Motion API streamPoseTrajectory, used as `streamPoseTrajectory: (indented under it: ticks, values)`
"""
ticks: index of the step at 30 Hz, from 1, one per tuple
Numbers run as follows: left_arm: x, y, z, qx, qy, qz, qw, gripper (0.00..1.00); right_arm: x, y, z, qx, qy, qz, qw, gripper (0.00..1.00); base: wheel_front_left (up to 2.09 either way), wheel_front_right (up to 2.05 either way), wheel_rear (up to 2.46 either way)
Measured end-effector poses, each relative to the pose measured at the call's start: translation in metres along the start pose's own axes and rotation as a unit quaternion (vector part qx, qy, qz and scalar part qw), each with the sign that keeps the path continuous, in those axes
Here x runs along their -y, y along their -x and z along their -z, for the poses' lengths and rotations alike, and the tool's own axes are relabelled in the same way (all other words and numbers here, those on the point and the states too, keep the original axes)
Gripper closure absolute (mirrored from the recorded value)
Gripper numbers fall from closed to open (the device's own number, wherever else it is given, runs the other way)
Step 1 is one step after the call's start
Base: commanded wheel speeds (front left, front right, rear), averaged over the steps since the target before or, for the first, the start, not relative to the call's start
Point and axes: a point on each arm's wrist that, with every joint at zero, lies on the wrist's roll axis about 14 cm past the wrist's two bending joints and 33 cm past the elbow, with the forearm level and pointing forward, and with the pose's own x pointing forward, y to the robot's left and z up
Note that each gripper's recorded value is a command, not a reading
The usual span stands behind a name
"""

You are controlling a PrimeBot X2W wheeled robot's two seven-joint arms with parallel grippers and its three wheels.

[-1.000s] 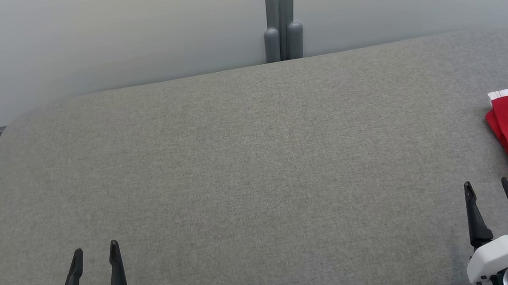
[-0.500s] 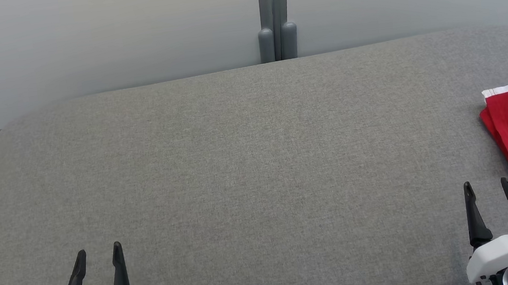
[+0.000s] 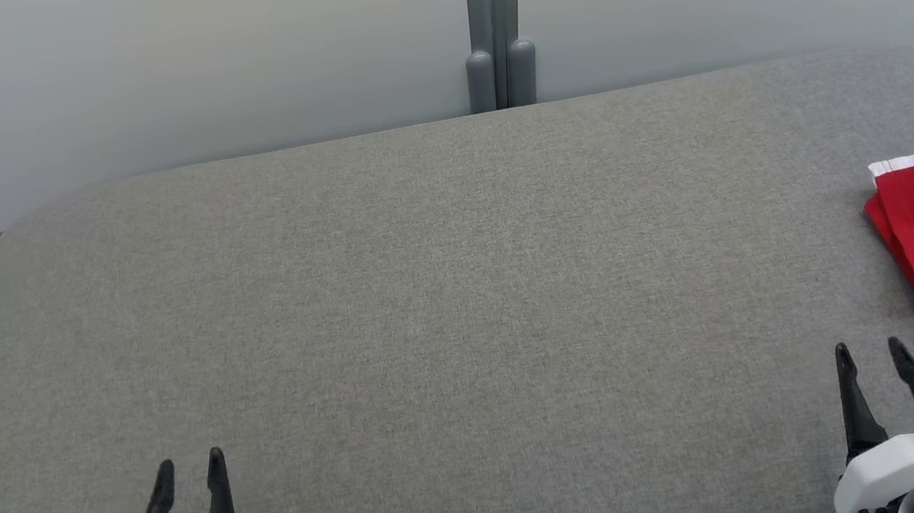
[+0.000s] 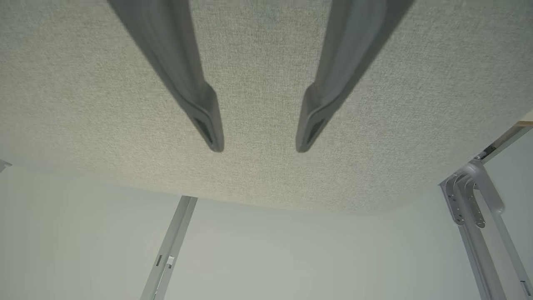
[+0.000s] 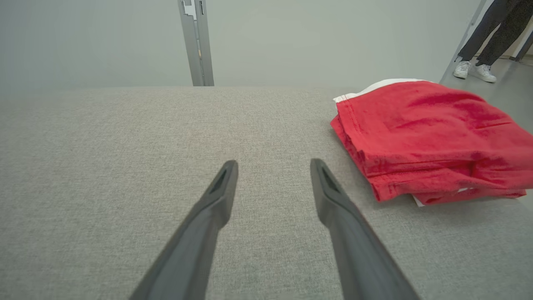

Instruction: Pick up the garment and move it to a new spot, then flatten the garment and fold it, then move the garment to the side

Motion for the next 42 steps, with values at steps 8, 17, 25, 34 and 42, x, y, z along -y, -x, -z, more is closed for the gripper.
streamPoseTrajectory:
  ticks: [8,17,25,34,42]
  values:
    - [0.000,0.004,0.017,-0.029,0.027,-0.009,0.999,1.00,-0.002,0.007,0.023,-0.041,-0.032,0.008,0.999,1.00,0.00,0.00,0.00]
    - [-0.007,0.003,0.018,-0.033,0.103,-0.034,0.994,1.00,-0.001,0.005,0.020,-0.041,-0.125,0.024,0.991,1.00,0.00,0.00,0.00]
    - [-0.009,-0.001,0.015,-0.031,0.166,-0.046,0.984,1.00,-0.002,0.001,0.015,-0.035,-0.200,0.030,0.979,1.00,0.00,0.00,0.00]
    - [-0.011,-0.006,0.010,-0.024,0.229,-0.054,0.972,1.00,-0.004,-0.002,0.011,-0.033,-0.274,0.033,0.961,1.00,0.00,0.00,0.00]
    - [-0.012,-0.011,0.004,-0.018,0.281,-0.058,0.958,1.00,-0.007,-0.006,0.006,-0.030,-0.334,0.032,0.942,1.00,0.00,0.00,0.00]
